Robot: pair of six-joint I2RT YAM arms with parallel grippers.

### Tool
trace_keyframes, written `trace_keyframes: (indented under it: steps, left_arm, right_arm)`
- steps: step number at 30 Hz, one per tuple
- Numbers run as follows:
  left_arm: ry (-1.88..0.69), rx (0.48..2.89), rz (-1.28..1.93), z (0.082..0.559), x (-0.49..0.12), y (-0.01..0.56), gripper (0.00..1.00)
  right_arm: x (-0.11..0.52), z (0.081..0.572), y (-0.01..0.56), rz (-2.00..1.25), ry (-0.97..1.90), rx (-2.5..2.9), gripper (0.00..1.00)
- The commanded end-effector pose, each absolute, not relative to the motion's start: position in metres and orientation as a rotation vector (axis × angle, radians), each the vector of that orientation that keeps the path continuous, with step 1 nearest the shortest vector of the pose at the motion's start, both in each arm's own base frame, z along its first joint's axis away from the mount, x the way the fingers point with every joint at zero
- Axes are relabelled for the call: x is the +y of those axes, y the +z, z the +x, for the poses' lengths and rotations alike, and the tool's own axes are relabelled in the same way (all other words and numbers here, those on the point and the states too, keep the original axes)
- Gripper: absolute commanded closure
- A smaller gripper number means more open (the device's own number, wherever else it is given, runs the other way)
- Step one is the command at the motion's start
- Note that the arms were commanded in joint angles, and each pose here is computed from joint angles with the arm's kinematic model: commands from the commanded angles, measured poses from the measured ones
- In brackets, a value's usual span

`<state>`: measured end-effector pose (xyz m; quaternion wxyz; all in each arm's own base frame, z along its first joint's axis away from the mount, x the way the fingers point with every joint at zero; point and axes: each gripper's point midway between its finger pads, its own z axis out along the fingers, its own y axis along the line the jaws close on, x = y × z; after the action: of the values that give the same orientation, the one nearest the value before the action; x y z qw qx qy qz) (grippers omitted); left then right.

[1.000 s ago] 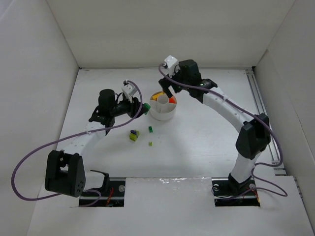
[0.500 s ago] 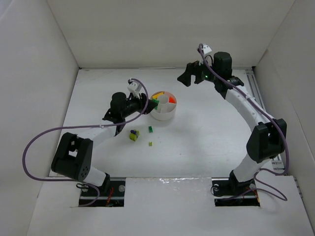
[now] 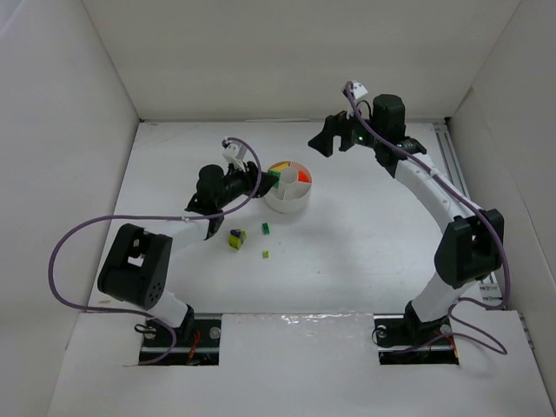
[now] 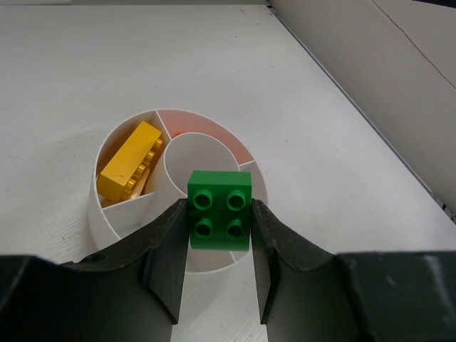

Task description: Sort the legos into containers by color

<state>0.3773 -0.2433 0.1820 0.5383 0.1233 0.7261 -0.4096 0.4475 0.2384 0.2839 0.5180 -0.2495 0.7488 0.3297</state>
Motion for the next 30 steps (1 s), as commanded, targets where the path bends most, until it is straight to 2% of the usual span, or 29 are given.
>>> trace_keyframes:
  steps: [1,6,10,13,14,20,22,26,30]
  left_arm:
    - [-0.97,1.67,0.298,0.381,-0.245,0.191,0.97]
    - [-0.969,1.689,0.294,0.384,-0.246,0.185,0.97]
    - [-0.969,1.7,0.293,0.389,-0.248,0.18,0.91]
    - [-0.971,1.705,0.308,0.39,-0.249,0.179,0.79]
    - [-0.971,1.716,0.306,0.39,-0.25,0.174,0.69]
    - [-0.98,1.66,0.309,0.395,-0.246,0.191,0.48]
    - [-0.988,1.628,0.324,0.394,-0.247,0.202,0.44]
    - [-0.969,1.537,0.338,0.396,-0.238,0.239,0.42]
    - [-0.824,1.48,0.261,0.404,-0.2,0.279,0.42]
  right_arm:
    - [0.243,0.442,0.311,-0.658,0.787,1.684,0.0]
    - [0.243,0.44,0.303,-0.672,0.794,1.696,0.0]
    - [0.242,0.438,0.303,-0.68,0.786,1.691,0.0]
    - [0.241,0.436,0.302,-0.687,0.78,1.688,0.0]
    - [0.245,0.433,0.298,-0.702,0.782,1.691,0.0]
    - [0.245,0.425,0.291,-0.732,0.791,1.691,0.0]
    - [0.247,0.419,0.29,-0.747,0.791,1.687,0.0]
    - [0.265,0.391,0.287,-0.812,0.808,1.669,0.0]
    - [0.296,0.335,0.274,-0.966,0.825,1.616,0.04]
